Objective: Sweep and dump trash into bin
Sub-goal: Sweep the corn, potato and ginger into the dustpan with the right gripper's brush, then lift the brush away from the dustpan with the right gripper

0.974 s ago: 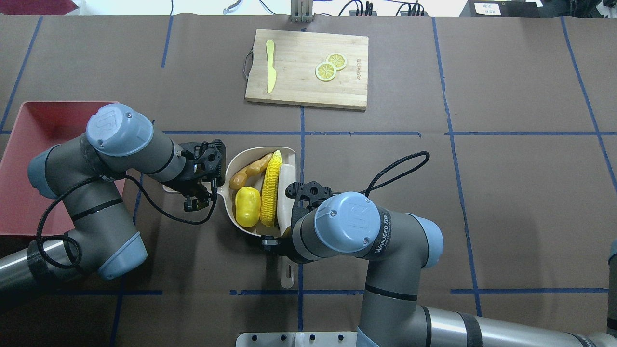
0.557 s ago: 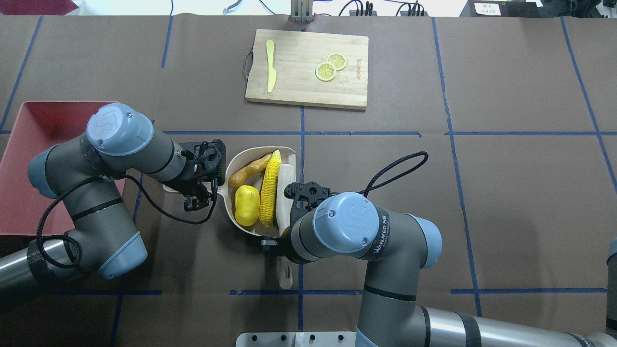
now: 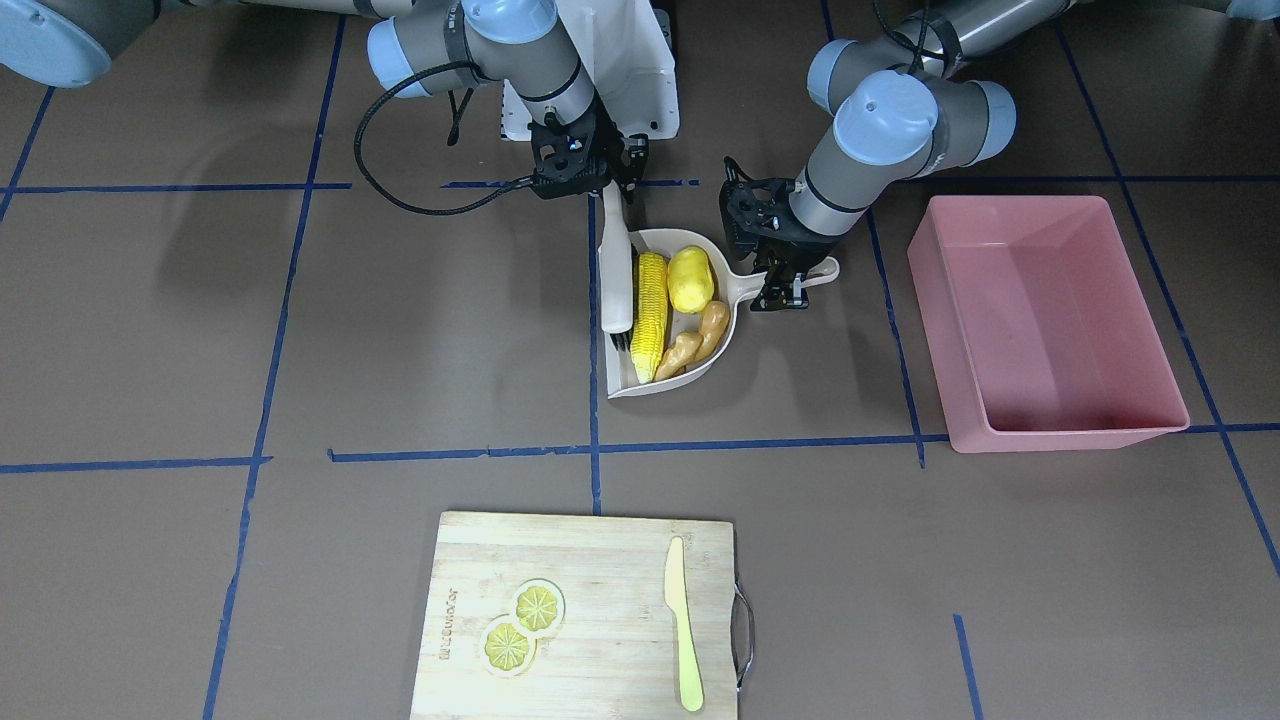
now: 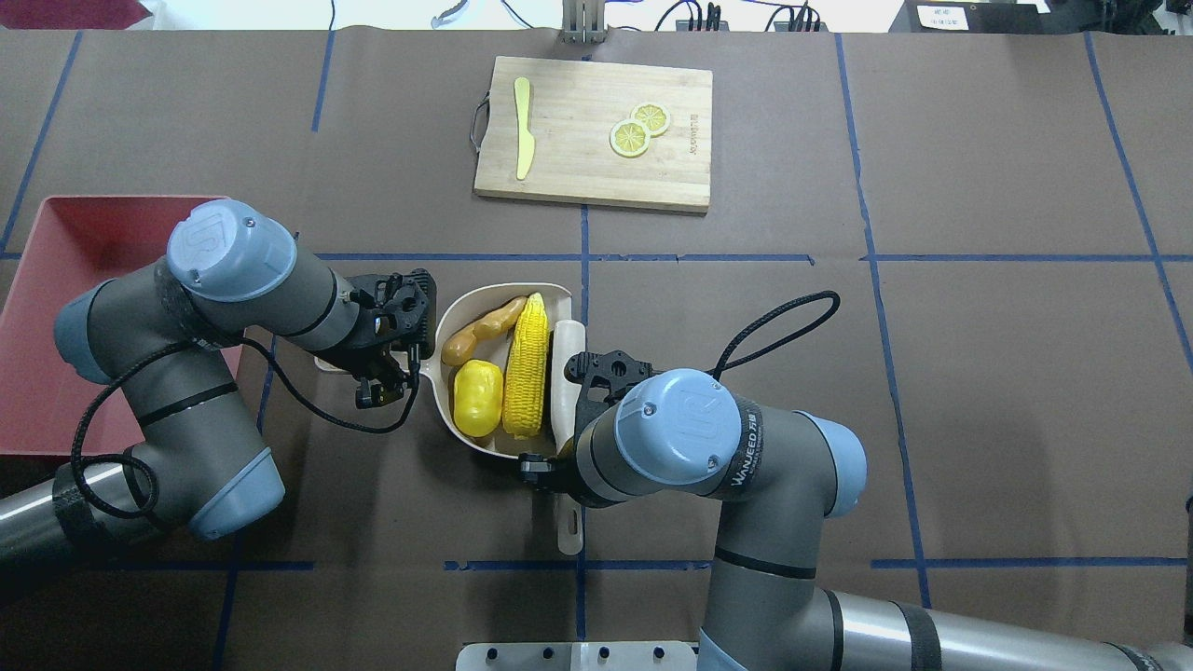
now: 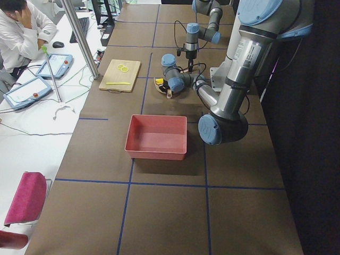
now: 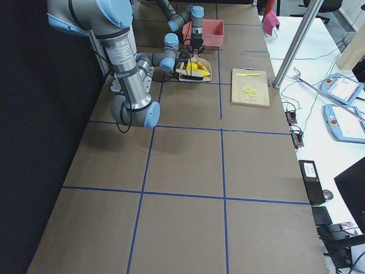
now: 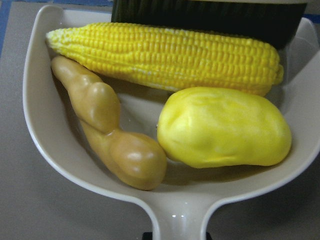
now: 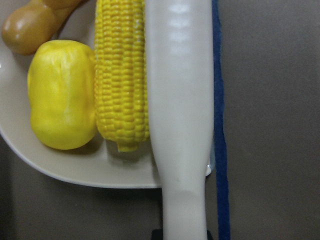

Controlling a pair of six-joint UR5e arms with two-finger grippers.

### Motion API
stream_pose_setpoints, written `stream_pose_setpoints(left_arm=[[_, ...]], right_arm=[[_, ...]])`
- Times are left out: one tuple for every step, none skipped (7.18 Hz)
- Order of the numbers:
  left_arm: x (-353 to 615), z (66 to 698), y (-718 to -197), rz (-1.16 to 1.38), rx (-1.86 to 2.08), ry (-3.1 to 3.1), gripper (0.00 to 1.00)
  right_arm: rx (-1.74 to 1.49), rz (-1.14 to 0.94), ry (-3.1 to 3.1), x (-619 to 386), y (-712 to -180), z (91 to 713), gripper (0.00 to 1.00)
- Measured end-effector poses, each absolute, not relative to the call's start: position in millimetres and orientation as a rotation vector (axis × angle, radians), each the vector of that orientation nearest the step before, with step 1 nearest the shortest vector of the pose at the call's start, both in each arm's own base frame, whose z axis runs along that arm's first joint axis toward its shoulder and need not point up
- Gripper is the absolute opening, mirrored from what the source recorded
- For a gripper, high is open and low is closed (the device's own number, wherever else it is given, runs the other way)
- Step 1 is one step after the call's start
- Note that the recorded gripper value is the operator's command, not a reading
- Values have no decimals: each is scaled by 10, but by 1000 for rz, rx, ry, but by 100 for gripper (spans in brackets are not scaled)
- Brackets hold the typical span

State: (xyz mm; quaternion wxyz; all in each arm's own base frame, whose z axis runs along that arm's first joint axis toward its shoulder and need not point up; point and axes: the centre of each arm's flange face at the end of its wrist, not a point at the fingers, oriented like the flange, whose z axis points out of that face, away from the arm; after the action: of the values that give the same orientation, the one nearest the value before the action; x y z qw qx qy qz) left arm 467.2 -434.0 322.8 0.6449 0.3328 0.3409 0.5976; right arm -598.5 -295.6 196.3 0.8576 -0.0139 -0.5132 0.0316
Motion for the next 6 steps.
stream_pose_setpoints(left_arm=[[4672,3230,-4341,1360,758,775,6],[4671,3231,-4343,1360,757,775,6],[4671,3231,-4342,1360,757,776,6],[4671,3230,-4341,1360,758,777,6],[4672,3229,-4340,1360,758,778,5],[4672,3229,-4337,1359,758,780,3]], right_arm=[[-31,73,-1053,-5961,-2980,1980,0],[-31,77,-1025,-5903,-3005,1974,0],[-30,74,-994,-5823,-3020,1947,0],[-29,67,-956,-5745,-3022,1924,0],[-26,56,-923,-5676,-3031,1916,0],[-22,50,-901,-5624,-3065,1931,0]])
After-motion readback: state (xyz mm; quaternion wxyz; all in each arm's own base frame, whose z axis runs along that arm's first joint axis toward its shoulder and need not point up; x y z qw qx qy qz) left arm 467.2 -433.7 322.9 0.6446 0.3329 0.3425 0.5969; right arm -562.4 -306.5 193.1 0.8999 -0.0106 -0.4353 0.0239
